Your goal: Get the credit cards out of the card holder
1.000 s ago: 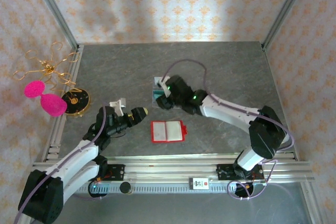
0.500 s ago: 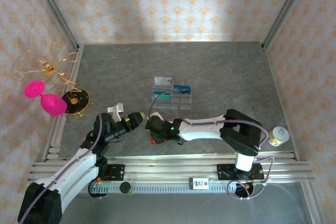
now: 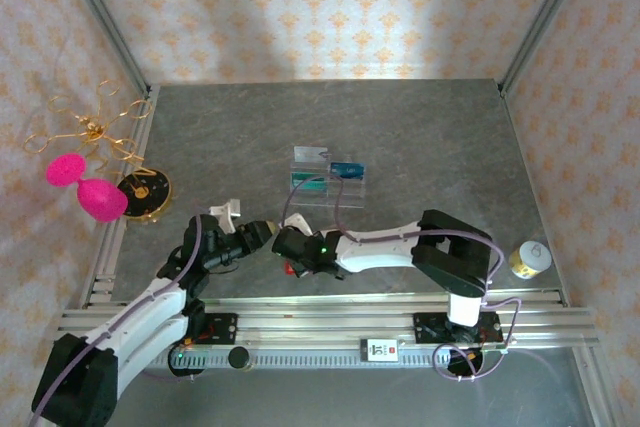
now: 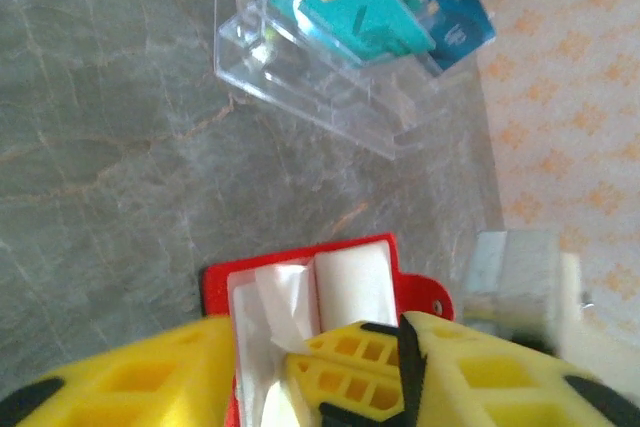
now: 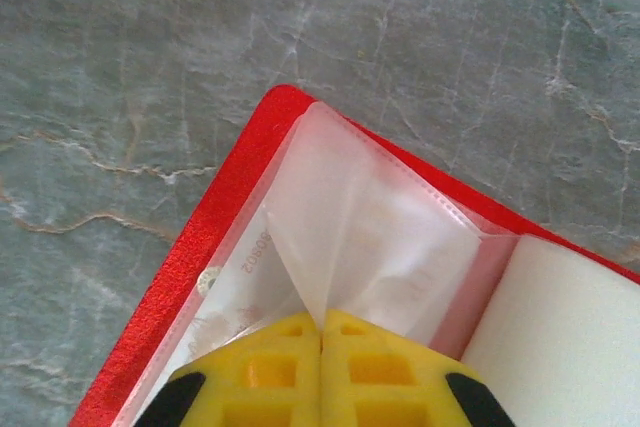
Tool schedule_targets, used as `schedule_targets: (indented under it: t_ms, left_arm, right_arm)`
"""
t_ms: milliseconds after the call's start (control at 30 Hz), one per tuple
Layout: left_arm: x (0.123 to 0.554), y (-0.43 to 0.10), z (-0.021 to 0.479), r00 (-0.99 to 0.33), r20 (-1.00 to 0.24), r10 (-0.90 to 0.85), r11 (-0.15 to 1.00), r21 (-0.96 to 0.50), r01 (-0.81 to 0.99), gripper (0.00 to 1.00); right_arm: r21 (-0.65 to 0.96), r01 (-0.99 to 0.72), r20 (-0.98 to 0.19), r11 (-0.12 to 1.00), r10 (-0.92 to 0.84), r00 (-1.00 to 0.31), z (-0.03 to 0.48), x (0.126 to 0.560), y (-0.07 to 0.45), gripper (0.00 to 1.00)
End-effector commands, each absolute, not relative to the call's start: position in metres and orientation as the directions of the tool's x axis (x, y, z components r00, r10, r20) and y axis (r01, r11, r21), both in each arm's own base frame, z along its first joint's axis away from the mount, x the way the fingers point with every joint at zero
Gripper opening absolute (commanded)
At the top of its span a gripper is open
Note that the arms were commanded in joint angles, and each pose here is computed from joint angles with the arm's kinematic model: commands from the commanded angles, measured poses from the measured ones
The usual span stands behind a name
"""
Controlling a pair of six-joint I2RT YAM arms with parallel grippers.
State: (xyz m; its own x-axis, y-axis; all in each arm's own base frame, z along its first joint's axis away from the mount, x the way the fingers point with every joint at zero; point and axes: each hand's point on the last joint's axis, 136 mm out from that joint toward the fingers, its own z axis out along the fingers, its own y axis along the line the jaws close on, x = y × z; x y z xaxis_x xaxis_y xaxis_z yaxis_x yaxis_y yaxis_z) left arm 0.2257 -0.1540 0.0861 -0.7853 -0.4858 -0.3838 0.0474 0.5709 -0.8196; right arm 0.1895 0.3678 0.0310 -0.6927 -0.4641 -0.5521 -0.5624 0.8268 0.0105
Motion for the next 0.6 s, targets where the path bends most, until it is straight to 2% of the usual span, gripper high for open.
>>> schedule_targets:
  t_ms: [0,133,200,433,500,567]
  left_arm:
    - [0.226,-0.167,0.093,-0.79,-0.414,-0.451,0.571,-0.814,0.101,0.33]
    - [0.222,-0.178,0.085,-0.806,-0.417,-0.42,0.588,-0.801,0.108,0.14]
    - [0.221,-0.181,0.078,-0.817,-0.405,-0.41,0.598,-0.796,0.095,0.0]
    - [0.222,-0.185,0.058,-0.845,-0.385,-0.371,0.647,-0.76,0.062,0.0]
    - [0.222,-0.184,0.051,-0.857,-0.376,-0.353,0.671,-0.739,0.048,0.0]
    - [0.222,-0.185,0.049,-0.864,-0.37,-0.342,0.68,-0.732,0.044,0.0]
  right_arm:
    - [0.168,-0.515,-0.654,0.84,-0.296,-0.696,0.067,0.196,0.386,0.0]
    - [0.21,-0.503,-0.668,0.838,-0.253,-0.7,0.075,0.197,0.389,0.0]
    - [0.218,-0.499,-0.666,0.839,-0.246,-0.704,0.075,0.197,0.389,0.0]
    - [0.269,-0.486,-0.655,0.832,-0.212,-0.725,0.071,0.193,0.393,0.0]
    - [0.281,-0.483,-0.664,0.829,-0.196,-0.722,0.076,0.194,0.393,0.1]
    - [0.286,-0.463,-0.688,0.839,-0.156,-0.708,0.086,0.198,0.386,0.32]
